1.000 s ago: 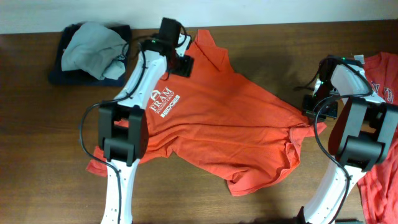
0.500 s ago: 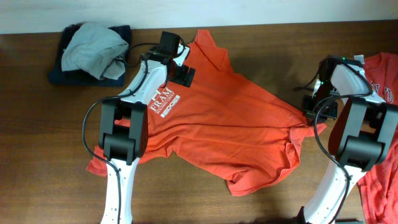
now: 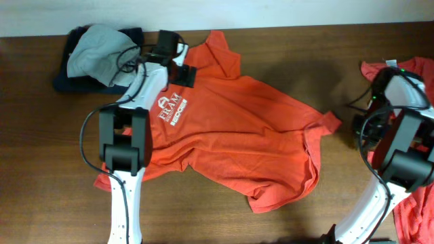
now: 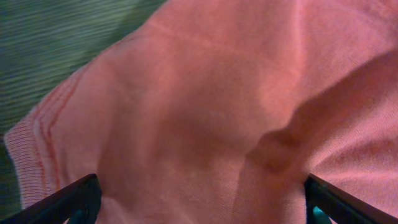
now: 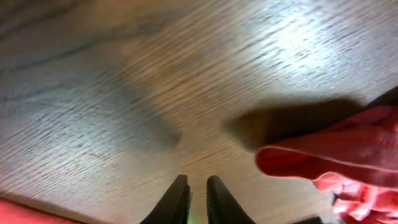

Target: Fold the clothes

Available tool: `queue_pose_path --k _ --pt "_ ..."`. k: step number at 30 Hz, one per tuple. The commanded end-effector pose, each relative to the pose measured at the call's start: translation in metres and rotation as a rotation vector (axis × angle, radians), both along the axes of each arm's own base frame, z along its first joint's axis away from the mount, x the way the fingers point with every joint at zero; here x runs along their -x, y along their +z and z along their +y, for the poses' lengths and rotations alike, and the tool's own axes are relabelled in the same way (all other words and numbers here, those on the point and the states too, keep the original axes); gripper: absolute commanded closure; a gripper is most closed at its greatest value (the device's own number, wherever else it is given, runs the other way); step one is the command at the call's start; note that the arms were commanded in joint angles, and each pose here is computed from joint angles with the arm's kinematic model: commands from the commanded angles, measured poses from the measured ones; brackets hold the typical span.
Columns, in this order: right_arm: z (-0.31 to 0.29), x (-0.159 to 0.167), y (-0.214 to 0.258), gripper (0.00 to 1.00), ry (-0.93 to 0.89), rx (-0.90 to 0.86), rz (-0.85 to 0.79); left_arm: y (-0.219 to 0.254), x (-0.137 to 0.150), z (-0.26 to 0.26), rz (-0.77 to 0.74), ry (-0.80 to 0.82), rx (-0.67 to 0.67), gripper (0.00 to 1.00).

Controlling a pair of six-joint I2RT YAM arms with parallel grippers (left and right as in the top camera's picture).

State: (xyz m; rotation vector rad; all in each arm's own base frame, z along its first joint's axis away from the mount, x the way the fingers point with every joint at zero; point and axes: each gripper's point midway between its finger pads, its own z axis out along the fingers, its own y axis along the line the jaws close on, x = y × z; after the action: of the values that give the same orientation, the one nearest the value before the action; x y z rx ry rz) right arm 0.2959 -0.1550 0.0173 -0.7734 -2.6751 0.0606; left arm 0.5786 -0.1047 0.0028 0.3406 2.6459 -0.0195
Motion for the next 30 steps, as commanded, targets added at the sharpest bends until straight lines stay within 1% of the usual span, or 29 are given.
queue_pose_path --k 1,3,5,7,9,11,14,16,22,27,30 --pt "0.024 -0.039 0.018 0.84 0.013 -0.164 -0.170 -0.083 0.035 0.053 0.184 0.077 -0.155 0.01" --pt "0.057 -0.075 0.042 0.83 0.051 -0.333 -0.336 -0.084 0.036 0.050 0.187 0.070 -0.139 0.01" --pt "0.079 -0.096 0.057 0.82 0.090 -0.424 -0.432 -0.084 0.036 0.048 0.189 0.066 -0.128 0.01" --pt "0.096 -0.114 0.062 0.78 0.135 -0.449 -0.494 -0.084 0.036 0.047 0.189 0.064 -0.128 0.01" --pt "0.110 -0.125 0.057 0.76 0.190 -0.437 -0.515 -0.084 0.036 0.046 0.188 0.063 -0.128 0.01" --pt "0.123 -0.134 0.041 0.76 0.251 -0.375 -0.501 -0.084 0.036 0.046 0.188 0.063 -0.129 0.01" --pt "0.130 -0.137 0.016 0.76 0.315 -0.243 -0.445 -0.084 0.036 0.047 0.191 0.063 -0.129 0.01" --pt "0.131 -0.137 0.006 0.76 0.349 -0.196 -0.433 -0.084 0.037 0.047 0.194 0.063 -0.130 0.01" --pt "0.123 -0.126 -0.006 0.76 0.355 -0.151 -0.386 -0.084 0.038 0.047 0.196 0.063 -0.130 0.01" --pt "0.121 -0.109 -0.029 0.76 0.356 -0.140 -0.341 -0.084 0.038 0.047 0.196 0.063 -0.131 0.01" --pt "0.101 -0.094 -0.037 0.77 0.367 -0.053 -0.273 -0.084 0.038 0.047 0.196 0.063 -0.131 0.01"
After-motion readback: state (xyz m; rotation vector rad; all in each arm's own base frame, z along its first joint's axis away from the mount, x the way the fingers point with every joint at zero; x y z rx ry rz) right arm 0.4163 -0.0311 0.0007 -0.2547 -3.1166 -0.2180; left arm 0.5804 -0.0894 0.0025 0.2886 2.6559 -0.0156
